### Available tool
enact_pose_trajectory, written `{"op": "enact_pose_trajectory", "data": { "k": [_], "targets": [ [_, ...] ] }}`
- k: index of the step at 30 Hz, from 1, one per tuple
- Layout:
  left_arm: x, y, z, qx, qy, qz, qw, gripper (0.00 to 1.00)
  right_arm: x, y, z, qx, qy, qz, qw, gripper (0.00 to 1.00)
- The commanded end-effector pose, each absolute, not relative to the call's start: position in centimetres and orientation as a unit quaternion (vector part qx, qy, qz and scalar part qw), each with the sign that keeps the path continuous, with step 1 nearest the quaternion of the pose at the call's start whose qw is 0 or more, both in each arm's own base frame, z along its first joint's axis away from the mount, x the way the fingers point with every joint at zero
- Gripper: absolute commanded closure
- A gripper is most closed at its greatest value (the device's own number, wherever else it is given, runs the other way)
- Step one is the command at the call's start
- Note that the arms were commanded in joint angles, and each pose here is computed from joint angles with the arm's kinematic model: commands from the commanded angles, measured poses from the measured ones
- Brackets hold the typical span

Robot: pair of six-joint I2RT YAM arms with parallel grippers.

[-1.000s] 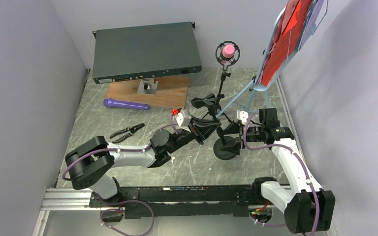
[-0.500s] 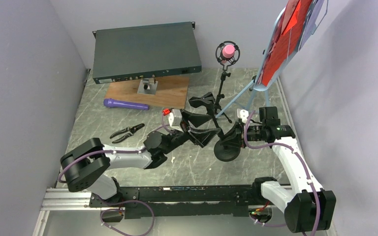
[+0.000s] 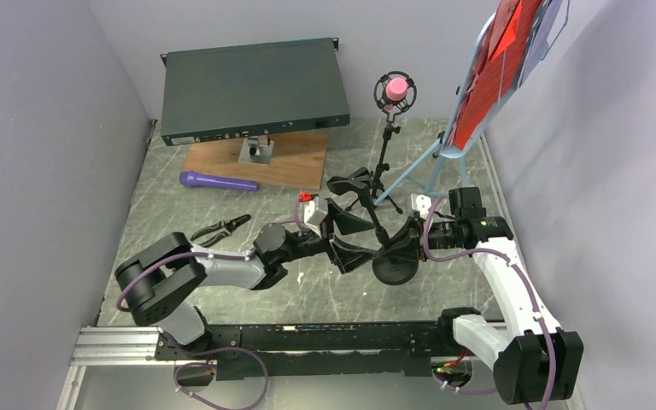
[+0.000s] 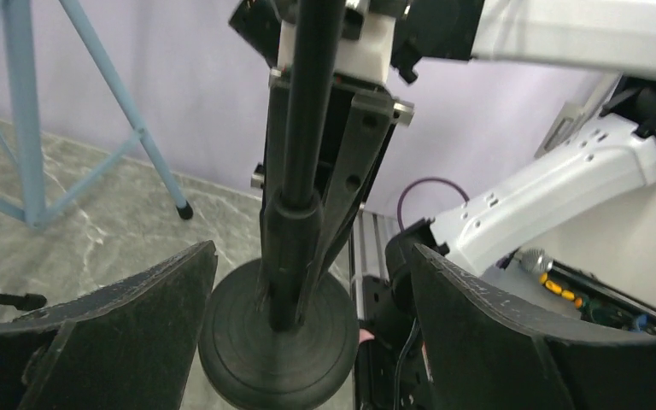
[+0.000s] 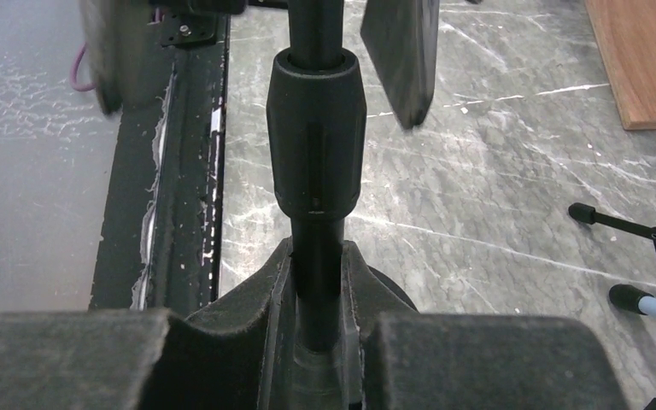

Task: Pack up the instrument practice props
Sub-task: Unscrew the knob on the microphone stand.

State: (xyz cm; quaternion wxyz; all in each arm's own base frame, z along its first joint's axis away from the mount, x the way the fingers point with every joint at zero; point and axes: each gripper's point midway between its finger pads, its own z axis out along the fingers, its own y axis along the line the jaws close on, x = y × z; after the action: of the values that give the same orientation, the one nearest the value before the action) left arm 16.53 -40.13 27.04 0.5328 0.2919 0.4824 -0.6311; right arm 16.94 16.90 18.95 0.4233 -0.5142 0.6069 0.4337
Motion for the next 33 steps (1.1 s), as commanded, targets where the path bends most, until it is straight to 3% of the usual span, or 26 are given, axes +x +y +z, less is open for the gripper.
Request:
{"op": "enact_pose_trajectory", "data": {
  "k": [1,10,22,24,25,26,27,28,33],
  "targets": [
    [15.7,-41.4,27.9,0.335,0.435,-0.650,0.526,0.12,16.8,17.6,21.4,-0.535,0.553,0.444,0.459,1.00],
    [16.8,-41.6,28.2,0.313,0.425,-0.644,0.554,0.14,16.7,17.6,21.4,-0.535,0.552,0.444,0.460,1.00],
    [17.7,-42.7,29.0,0.301,0.415,-0.651,0.560,0.33,16.7,17.6,21.4,-0.535,0.553,0.444,0.459,1.00],
    [17.7,-42.8,29.1,0.302,0.415,-0.651,0.559,0.40,16.8,17.6,21.4,-0.534,0.553,0.444,0.459,1.00],
    [17.6,-42.9,29.2,0.305,0.415,-0.652,0.557,0.50,16.8,17.6,21.4,-0.535,0.553,0.444,0.459,1.00],
    [17.5,-42.9,29.3,0.307,0.414,-0.653,0.555,0.67,16.8,17.6,21.4,-0.534,0.554,0.444,0.459,1.00],
    [17.5,-42.9,29.3,0.307,0.415,-0.654,0.553,0.91,16.9,17.6,21.3,-0.534,0.555,0.443,0.459,1.00],
    [17.6,-42.9,29.2,0.304,0.421,-0.654,0.550,1.00,16.9,17.6,21.3,-0.532,0.557,0.442,0.459,1.00],
    [18.9,-42.0,29.6,0.202,0.486,-0.632,0.569,1.00,18.3,17.5,21.1,-0.507,0.586,0.438,0.456,1.00]
  ]
}}
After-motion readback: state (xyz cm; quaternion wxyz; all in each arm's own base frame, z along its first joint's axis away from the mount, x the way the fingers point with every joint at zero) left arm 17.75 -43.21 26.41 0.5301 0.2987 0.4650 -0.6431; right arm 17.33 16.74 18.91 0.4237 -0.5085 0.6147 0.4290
